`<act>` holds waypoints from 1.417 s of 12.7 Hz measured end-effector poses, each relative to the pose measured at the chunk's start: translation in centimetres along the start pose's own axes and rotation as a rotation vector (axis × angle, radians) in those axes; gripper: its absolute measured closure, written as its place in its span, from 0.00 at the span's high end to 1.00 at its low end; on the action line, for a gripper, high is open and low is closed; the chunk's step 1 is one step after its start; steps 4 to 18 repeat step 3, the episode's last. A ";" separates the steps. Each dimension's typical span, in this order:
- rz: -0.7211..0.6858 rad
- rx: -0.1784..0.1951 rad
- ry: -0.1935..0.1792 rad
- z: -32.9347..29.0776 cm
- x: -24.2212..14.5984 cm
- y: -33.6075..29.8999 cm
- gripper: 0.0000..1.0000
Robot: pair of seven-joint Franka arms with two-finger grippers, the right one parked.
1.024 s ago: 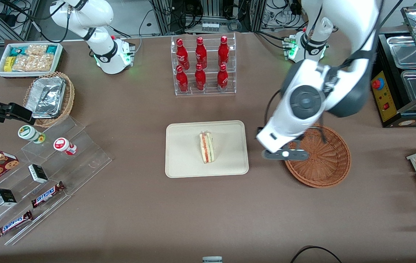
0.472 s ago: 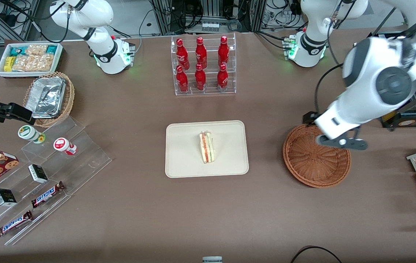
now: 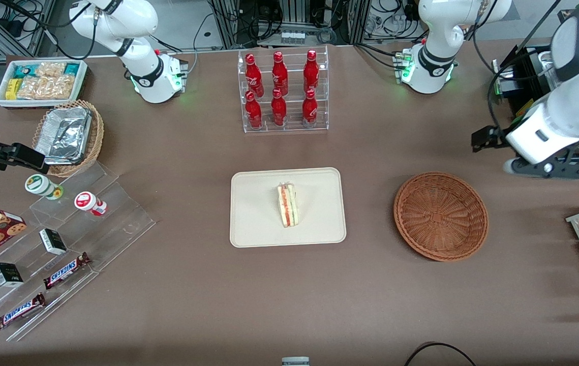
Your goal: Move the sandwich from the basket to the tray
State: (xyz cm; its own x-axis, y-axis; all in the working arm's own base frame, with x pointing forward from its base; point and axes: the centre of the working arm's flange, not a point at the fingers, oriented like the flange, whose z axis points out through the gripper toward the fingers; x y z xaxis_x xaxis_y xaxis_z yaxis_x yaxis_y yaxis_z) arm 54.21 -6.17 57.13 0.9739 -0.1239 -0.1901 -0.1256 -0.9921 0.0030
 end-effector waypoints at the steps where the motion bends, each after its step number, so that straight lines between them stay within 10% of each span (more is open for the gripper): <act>1: -0.005 0.001 0.003 -0.6 -0.6 -0.2 1.00; 18: -0.018 0.002 0.019 -1.6 -1.4 -0.8 1.00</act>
